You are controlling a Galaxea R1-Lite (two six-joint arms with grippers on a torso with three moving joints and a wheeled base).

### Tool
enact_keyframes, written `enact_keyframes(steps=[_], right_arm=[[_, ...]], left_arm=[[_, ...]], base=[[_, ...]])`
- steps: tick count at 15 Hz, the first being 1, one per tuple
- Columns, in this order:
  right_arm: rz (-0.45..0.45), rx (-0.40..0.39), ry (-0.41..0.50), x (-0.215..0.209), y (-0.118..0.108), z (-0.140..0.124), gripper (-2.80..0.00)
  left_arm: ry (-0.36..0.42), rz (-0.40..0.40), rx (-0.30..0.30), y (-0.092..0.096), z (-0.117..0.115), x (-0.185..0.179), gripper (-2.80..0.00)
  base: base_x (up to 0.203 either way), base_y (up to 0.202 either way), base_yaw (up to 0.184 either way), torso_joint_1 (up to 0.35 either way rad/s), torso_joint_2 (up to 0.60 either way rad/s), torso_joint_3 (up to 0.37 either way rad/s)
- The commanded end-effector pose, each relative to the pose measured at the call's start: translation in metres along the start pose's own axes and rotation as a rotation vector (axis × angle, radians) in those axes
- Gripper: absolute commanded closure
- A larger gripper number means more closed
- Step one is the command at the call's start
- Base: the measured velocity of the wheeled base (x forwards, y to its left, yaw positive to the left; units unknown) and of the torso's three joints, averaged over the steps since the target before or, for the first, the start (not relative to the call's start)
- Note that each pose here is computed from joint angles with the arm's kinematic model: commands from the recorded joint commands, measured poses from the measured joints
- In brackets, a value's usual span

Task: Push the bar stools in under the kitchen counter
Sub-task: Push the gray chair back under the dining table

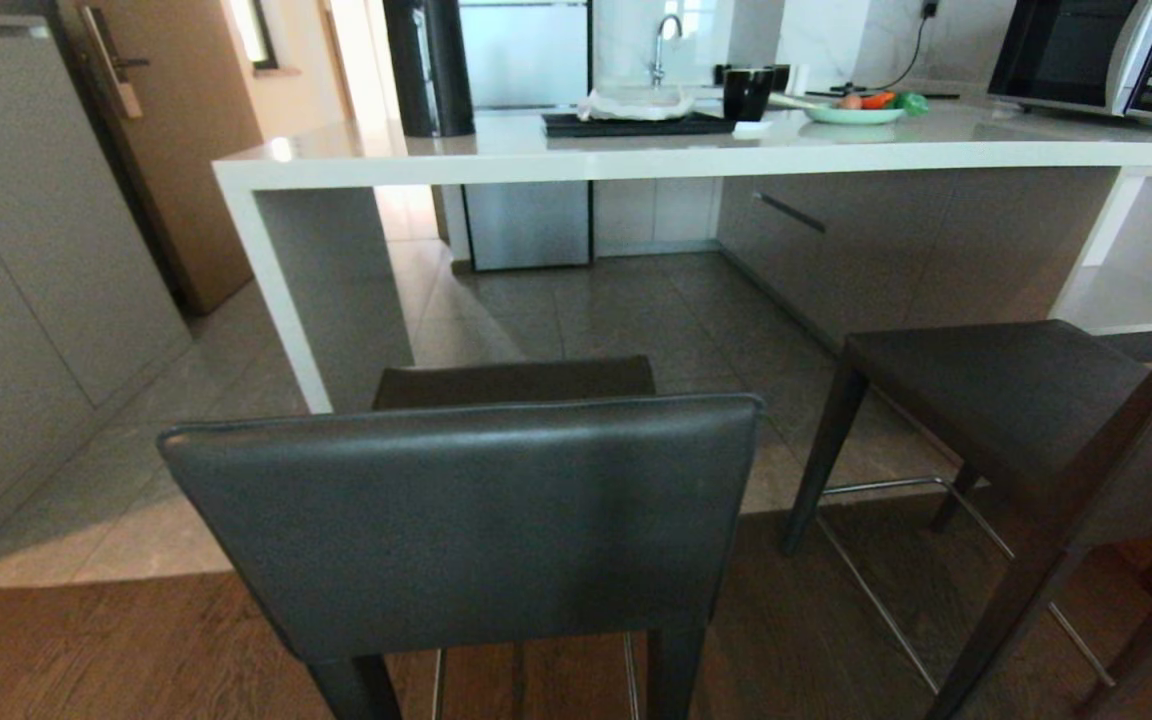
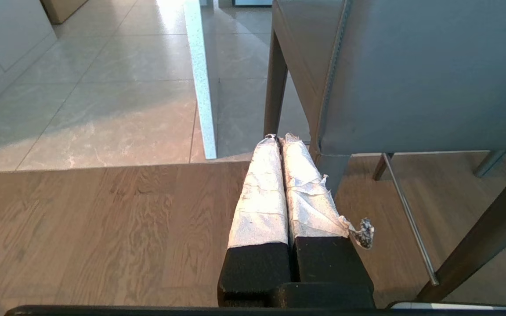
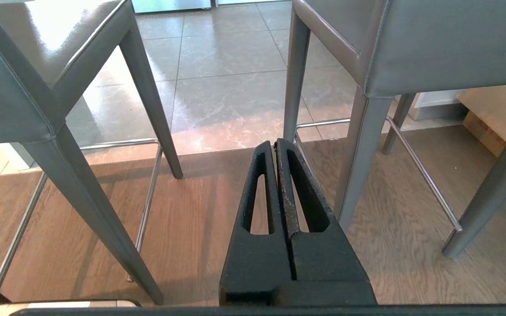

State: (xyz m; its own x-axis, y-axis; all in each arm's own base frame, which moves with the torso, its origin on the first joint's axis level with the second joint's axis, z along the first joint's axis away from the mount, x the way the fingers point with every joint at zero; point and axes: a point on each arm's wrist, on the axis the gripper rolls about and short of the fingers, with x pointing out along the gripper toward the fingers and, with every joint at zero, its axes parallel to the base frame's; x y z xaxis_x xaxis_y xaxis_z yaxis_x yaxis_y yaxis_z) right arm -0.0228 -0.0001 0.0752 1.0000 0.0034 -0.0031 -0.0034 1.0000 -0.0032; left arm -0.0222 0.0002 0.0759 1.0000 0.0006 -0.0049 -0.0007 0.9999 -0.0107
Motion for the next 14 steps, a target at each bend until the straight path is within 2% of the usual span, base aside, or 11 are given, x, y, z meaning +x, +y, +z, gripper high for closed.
enact_keyframes(steps=[1,6,7,8,9,14], right_arm=[[0.000,0.000,0.000,0.0000,0.0000,0.0000,0.00],[0.000,0.000,0.000,0.0000,0.0000,0.0000,0.00],[0.000,0.000,0.000,0.0000,0.0000,0.0000,0.00],[0.000,0.000,0.000,0.0000,0.0000,0.0000,0.00],[0.000,0.000,0.000,0.0000,0.0000,0.0000,-2.80],[0.000,0.000,0.000,0.0000,0.0000,0.0000,-2.80]], left_arm=[[0.000,0.001,0.000,0.0000,0.0000,0.0000,0.00],[0.000,0.000,0.000,0.0000,0.0000,0.0000,0.00],[0.000,0.001,-0.002,0.0000,0.0000,0.0000,-2.70],[0.000,0.000,0.000,0.0000,0.0000,0.0000,-2.80],[0.000,-0.001,-0.001,0.0000,0.0000,0.0000,-2.80],[0.000,0.000,0.000,0.0000,0.0000,0.0000,-2.80]], base=[[0.000,0.000,0.000,0.000,0.00,0.000],[0.000,0.000,0.000,0.000,0.00,0.000],[0.000,0.000,0.000,0.000,0.00,0.000],[0.000,0.000,0.000,0.000,0.00,0.000],[0.000,0.000,0.000,0.000,0.00,0.000],[0.000,0.000,0.000,0.000,0.00,0.000]])
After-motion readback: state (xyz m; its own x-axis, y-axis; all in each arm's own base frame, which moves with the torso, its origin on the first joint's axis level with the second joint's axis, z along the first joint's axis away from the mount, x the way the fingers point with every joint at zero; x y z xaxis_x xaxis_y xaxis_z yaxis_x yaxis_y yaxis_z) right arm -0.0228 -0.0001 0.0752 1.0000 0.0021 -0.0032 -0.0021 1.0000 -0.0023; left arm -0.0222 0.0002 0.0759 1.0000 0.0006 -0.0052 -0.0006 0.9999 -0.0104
